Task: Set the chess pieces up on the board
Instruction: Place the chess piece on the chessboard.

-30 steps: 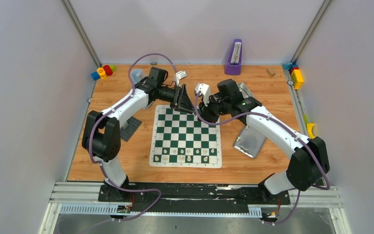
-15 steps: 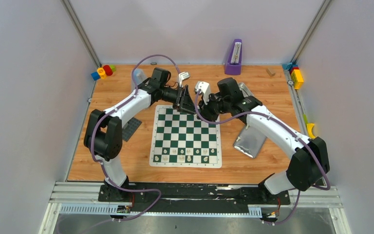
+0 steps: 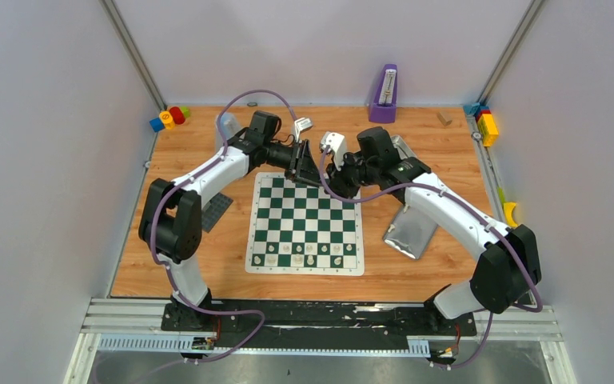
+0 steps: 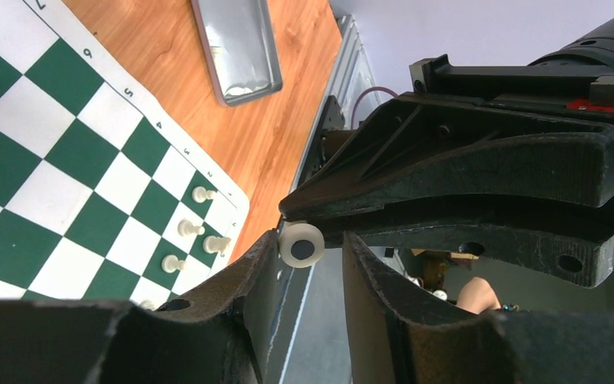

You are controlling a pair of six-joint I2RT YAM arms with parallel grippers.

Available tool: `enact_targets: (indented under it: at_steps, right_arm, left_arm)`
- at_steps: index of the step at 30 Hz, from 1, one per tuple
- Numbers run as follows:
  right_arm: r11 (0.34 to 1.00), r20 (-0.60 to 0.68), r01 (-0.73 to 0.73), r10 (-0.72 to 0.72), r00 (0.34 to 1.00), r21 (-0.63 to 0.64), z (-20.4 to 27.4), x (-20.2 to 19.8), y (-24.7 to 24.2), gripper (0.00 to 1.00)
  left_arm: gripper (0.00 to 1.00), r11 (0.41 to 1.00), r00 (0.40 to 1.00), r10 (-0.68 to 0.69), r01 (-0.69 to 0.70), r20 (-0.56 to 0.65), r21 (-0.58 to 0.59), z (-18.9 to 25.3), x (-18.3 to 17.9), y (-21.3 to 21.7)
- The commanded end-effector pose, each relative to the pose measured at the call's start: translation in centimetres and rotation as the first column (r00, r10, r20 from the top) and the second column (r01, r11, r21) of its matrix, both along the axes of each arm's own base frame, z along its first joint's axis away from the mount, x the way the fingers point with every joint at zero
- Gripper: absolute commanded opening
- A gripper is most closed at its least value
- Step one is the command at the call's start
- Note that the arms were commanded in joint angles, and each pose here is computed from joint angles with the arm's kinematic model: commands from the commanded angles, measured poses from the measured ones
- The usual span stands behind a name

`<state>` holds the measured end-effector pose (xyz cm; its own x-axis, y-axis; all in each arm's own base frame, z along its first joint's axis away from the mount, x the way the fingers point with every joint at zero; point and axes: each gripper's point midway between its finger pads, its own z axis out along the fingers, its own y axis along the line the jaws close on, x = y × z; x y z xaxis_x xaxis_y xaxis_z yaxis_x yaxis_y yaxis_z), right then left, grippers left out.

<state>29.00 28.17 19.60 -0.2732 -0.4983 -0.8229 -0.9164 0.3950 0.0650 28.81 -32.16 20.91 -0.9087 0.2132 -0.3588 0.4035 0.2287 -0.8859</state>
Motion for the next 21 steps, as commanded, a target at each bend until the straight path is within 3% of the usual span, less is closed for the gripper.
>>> enact_targets:
  at_steps: [1, 15, 18, 21]
  right_arm:
    - [0.998, 0.086, 0.012, -0.017, 0.996, 0.065, 3.45, 0.85, 0.71, 0.01]
    - [0.997, 0.087, 0.011, -0.017, 0.996, 0.073, 3.79, 0.75, 0.72, 0.02]
    - [0.997, 0.094, 0.019, -0.025, 0.995, 0.072, 3.93, 0.79, 0.52, 0.07]
    - [0.996, 0.086, 0.024, -0.032, 0.996, 0.085, 4.20, 0.69, 0.16, 0.18]
  left_arm:
    - [0.41, 0.999, 1.000, -0.029, 0.029, 0.011, -0.041, 0.69, -0.08, -0.43]
    - [0.25, 0.998, 0.999, -0.034, 0.035, 0.009, -0.046, 0.51, -0.02, -0.50]
    - [0.18, 0.998, 0.999, -0.034, 0.035, 0.019, -0.048, 0.60, -0.06, -0.42]
    - [0.08, 0.997, 0.999, -0.034, 0.037, 0.039, -0.061, 1.08, -0.03, -0.21]
